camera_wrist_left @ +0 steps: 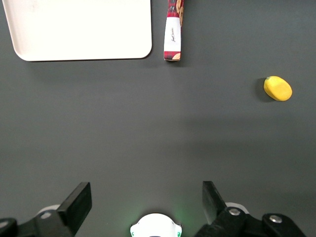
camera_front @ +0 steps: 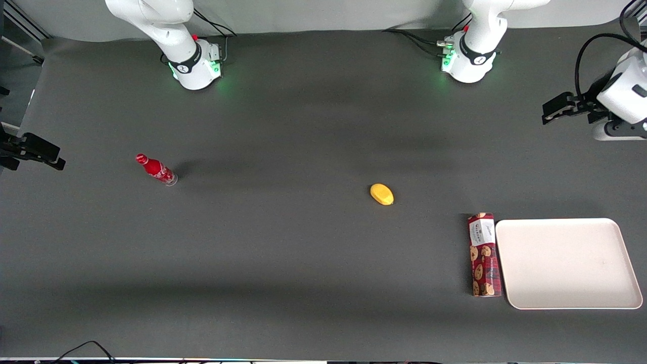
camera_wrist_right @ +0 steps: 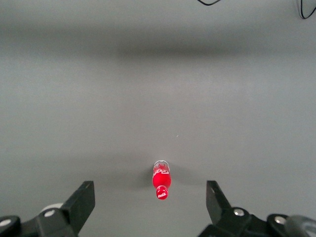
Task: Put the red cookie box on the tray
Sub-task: 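Move the left gripper toward the red plaid cookie box beside the tray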
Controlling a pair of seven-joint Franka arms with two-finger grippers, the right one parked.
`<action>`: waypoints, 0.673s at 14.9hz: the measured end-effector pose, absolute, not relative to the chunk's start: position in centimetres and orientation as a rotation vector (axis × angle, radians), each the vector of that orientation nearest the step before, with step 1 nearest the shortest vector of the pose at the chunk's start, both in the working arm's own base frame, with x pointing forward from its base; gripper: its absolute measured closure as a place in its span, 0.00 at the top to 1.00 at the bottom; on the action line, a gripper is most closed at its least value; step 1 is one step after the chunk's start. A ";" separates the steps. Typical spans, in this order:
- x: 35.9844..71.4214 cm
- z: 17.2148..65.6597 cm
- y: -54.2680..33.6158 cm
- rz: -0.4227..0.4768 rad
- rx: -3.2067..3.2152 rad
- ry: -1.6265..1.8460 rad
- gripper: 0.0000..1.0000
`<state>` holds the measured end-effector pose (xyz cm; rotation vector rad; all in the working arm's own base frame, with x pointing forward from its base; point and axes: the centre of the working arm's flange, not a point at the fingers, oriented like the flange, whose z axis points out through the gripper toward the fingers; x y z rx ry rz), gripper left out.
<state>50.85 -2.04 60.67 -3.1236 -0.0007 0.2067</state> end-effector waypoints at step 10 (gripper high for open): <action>52.4 61.5 -1.0 0.089 -3.187 0.023 1.00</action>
